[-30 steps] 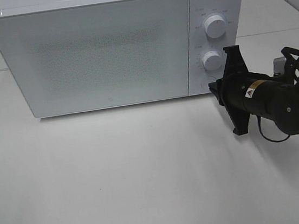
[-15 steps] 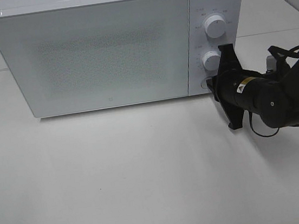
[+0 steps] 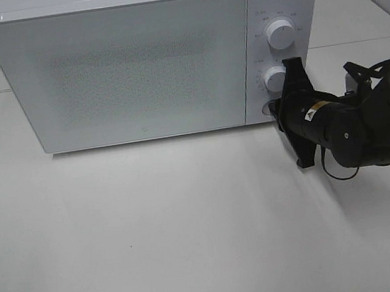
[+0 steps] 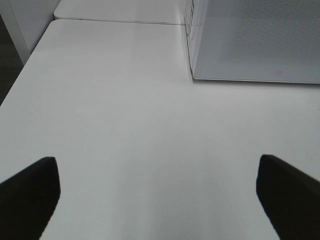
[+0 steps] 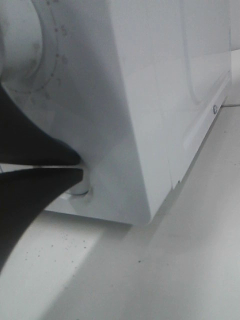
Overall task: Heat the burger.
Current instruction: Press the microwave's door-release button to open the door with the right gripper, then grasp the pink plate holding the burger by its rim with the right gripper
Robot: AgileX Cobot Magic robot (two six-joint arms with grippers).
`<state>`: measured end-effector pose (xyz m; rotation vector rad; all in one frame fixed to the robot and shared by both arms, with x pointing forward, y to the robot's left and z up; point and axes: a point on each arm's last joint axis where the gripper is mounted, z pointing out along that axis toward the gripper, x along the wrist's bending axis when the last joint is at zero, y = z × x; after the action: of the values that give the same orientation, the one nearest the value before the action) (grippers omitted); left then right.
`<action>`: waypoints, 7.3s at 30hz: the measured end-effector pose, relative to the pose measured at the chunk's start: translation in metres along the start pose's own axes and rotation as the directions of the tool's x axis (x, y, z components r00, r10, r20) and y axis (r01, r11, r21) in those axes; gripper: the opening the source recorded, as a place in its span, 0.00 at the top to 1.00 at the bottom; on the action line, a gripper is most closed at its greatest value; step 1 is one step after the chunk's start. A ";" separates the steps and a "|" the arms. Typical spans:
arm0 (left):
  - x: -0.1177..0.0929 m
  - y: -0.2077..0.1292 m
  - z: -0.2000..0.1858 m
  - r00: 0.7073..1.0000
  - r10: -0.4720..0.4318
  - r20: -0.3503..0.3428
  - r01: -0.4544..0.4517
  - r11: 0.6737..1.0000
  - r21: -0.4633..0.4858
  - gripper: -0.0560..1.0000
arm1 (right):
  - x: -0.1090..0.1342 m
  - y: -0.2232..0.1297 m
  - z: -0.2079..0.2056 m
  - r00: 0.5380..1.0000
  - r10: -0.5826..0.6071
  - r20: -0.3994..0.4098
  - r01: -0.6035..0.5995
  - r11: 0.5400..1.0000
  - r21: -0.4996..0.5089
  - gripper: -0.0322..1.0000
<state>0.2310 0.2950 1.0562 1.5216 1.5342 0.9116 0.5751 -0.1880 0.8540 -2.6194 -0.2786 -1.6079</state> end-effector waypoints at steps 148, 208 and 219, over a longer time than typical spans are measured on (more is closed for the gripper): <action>0.000 0.000 0.000 1.000 0.000 0.000 0.000 1.000 0.000 0.01 | 0.121 0.016 -0.164 -0.888 -0.041 -0.458 0.079 -0.995 -0.064 0.76; 0.000 0.000 0.000 1.000 0.000 0.000 0.000 1.000 0.000 0.01 | 0.116 -0.133 -0.004 -0.912 0.078 -0.403 0.021 -0.972 -0.235 0.11; 0.000 0.000 0.000 1.000 0.000 0.000 0.000 1.000 0.000 0.01 | 0.112 -0.146 0.025 -0.915 0.044 -0.401 0.052 -0.973 -0.226 0.12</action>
<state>0.2310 0.2950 1.0562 1.5216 1.5342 0.9116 0.6197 -0.0275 0.9354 -0.4009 2.4404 0.2853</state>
